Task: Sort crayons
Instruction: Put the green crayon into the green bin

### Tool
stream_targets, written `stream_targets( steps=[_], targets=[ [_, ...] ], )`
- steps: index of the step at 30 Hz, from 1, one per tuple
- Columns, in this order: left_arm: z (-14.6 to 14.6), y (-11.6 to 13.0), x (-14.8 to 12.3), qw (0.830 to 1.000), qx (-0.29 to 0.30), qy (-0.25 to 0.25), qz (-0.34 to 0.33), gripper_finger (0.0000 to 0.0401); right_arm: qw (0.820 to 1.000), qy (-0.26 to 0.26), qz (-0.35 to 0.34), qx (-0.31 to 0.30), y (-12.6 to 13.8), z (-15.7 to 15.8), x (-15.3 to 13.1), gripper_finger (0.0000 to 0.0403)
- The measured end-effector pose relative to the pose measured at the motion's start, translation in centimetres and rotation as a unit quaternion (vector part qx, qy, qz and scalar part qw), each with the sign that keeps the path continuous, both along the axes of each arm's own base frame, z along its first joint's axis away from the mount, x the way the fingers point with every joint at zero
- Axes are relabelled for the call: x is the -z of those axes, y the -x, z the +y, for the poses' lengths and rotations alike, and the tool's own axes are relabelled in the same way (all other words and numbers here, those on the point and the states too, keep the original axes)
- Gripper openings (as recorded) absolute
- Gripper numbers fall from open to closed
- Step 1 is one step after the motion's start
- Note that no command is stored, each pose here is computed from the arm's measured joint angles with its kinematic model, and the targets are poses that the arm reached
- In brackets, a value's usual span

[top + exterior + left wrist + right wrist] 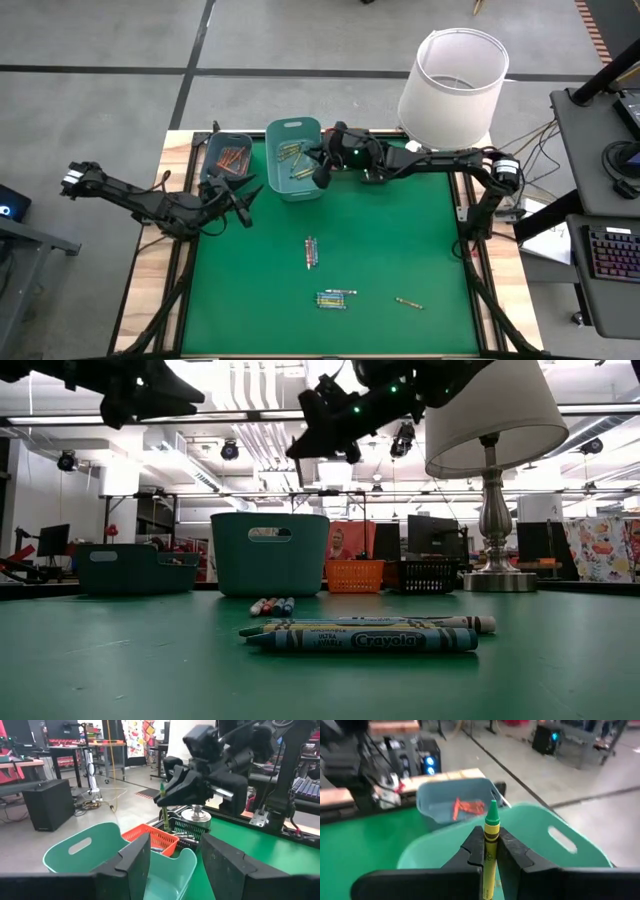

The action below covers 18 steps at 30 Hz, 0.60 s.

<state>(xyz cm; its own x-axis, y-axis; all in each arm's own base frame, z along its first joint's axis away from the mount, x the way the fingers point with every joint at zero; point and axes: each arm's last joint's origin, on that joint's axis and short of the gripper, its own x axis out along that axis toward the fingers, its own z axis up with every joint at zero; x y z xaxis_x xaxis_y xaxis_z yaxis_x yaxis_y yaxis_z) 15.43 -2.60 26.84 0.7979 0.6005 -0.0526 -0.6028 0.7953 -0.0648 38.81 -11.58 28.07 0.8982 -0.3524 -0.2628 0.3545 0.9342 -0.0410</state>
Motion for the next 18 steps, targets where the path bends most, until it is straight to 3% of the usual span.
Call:
stream_targets(
  steps=[10,18],
  targets=[
    [0.2,0.2,-0.4,0.999,-0.048,-0.003,-0.007,0.0158,1.000,0.001,-0.023,-0.020,-3.5,-0.9,1.4,0.0015],
    [0.3,0.5,-0.6,0.999,-0.049,-0.002,-0.011,0.0158,0.997,-0.027,0.073,-0.003,-6.8,-2.8,2.9,0.0015]
  ],
)
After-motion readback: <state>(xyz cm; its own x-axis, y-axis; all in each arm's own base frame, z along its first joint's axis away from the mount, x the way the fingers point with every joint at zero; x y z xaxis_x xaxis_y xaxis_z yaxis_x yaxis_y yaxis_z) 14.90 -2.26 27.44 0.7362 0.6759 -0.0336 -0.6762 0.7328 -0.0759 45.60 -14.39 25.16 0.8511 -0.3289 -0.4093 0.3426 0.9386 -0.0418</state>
